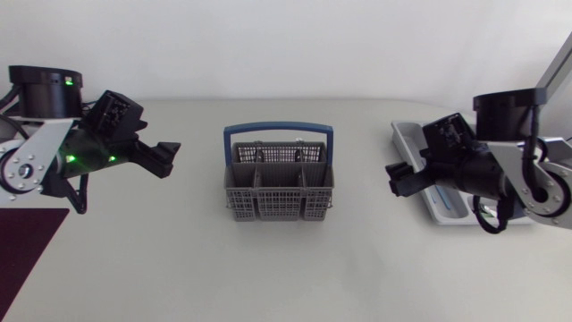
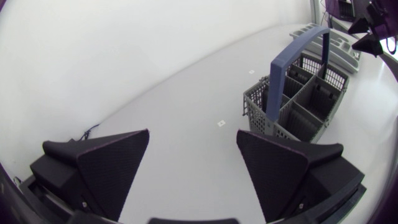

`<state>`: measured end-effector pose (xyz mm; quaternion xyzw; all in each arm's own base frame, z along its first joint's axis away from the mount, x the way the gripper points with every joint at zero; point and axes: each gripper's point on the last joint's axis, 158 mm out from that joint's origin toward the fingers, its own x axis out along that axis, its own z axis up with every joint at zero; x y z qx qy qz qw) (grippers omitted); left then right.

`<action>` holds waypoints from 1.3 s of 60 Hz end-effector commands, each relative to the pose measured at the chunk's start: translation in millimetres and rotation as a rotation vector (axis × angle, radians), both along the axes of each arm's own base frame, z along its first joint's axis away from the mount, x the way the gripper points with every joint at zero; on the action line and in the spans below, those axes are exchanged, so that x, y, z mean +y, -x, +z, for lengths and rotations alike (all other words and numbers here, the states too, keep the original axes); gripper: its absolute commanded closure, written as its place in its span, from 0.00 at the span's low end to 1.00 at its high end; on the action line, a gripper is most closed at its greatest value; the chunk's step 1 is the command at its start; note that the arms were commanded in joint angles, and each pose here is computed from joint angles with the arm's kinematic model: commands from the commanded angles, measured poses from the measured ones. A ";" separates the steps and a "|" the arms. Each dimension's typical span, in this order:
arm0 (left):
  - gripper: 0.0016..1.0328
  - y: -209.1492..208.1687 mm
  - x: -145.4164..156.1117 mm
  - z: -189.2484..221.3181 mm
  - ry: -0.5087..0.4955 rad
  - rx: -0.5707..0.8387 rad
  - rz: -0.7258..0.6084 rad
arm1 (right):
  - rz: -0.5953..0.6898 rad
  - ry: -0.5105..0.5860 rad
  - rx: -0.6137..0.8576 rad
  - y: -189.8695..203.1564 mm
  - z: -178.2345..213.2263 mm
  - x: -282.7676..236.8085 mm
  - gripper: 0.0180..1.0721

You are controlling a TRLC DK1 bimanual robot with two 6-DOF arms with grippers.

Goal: Unload the cutlery basket into the drawer organizer.

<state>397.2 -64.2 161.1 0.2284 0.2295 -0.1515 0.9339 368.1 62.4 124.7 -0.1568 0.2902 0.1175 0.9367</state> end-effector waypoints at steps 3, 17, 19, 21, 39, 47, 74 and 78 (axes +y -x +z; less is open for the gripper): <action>0.05 16.9 6.8 9.7 0.057 -0.028 0.035 | -0.041 0.020 -0.021 14.1 2.0 -21.3 0.05; 0.05 40.0 13.8 24.8 0.112 -0.077 0.071 | -0.098 0.023 -0.122 33.4 25.5 -45.4 0.05; 0.05 42.5 14.1 25.6 0.115 -0.082 0.072 | -0.105 0.023 -0.137 35.9 29.2 -48.2 0.05; 0.05 45.0 14.8 27.6 0.122 -0.091 0.076 | -0.113 0.022 -0.151 39.3 32.4 -50.9 0.05; 0.05 68.2 24.6 47.5 0.153 -0.184 0.099 | -0.155 0.038 -0.233 64.2 41.1 -67.2 0.05; 0.05 80.0 24.2 52.9 0.158 -0.226 0.091 | -0.163 0.043 -0.258 73.2 39.6 -70.4 0.05; 0.05 114.6 35.3 54.9 0.247 -0.392 0.136 | -0.197 -0.031 -0.348 93.7 37.7 -70.4 0.05; 0.05 118.4 37.8 48.1 0.265 -0.389 0.152 | -0.205 -0.055 -0.365 96.4 36.9 -69.8 0.05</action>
